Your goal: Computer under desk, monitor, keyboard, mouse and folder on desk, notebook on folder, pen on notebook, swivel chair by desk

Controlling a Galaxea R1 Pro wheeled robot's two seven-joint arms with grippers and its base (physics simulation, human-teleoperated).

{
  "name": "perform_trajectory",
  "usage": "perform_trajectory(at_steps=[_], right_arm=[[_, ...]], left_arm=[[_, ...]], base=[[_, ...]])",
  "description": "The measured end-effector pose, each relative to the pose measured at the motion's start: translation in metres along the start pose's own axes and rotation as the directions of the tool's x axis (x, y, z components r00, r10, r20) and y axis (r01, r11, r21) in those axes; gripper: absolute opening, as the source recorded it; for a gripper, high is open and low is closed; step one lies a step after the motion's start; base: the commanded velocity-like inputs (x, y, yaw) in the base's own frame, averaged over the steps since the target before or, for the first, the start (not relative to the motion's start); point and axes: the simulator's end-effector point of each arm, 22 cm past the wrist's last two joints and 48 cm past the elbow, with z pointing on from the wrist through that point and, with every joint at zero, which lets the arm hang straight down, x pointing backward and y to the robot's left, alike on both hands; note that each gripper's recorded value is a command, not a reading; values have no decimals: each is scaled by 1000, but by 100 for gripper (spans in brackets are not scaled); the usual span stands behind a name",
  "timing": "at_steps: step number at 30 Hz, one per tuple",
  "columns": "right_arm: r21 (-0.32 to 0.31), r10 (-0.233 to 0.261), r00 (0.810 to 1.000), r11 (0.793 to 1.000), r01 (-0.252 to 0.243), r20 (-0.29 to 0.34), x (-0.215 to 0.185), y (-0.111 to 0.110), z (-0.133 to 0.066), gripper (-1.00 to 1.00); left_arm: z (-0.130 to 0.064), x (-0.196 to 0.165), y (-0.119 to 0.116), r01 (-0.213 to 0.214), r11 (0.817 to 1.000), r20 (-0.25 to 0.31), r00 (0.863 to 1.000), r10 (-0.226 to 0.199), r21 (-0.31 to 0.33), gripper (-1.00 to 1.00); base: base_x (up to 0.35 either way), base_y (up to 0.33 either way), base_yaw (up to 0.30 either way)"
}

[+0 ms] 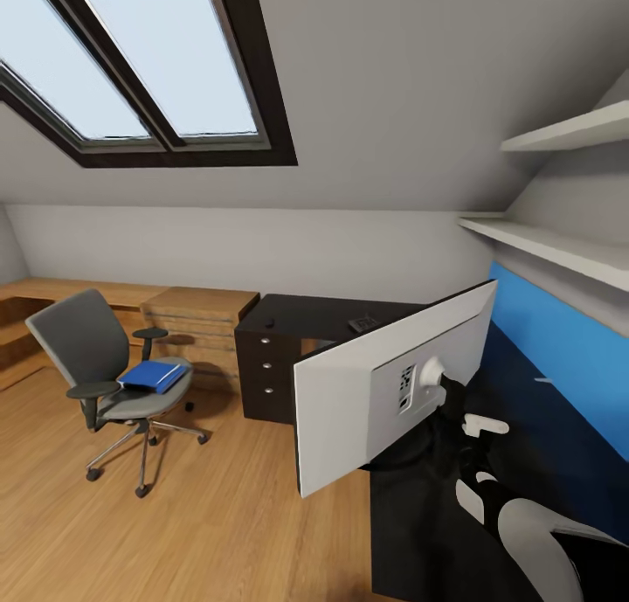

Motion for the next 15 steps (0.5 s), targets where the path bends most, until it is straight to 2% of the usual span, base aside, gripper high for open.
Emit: perform_trajectory(at_steps=[15], right_arm=[[-1, 0, 1000, 1000, 0, -2, -14, -1, -5, -100]], left_arm=[[-14, -8, 0, 1, 1000, -1, 1000, -1, 0, 100]], base=[[0, 0, 0]])
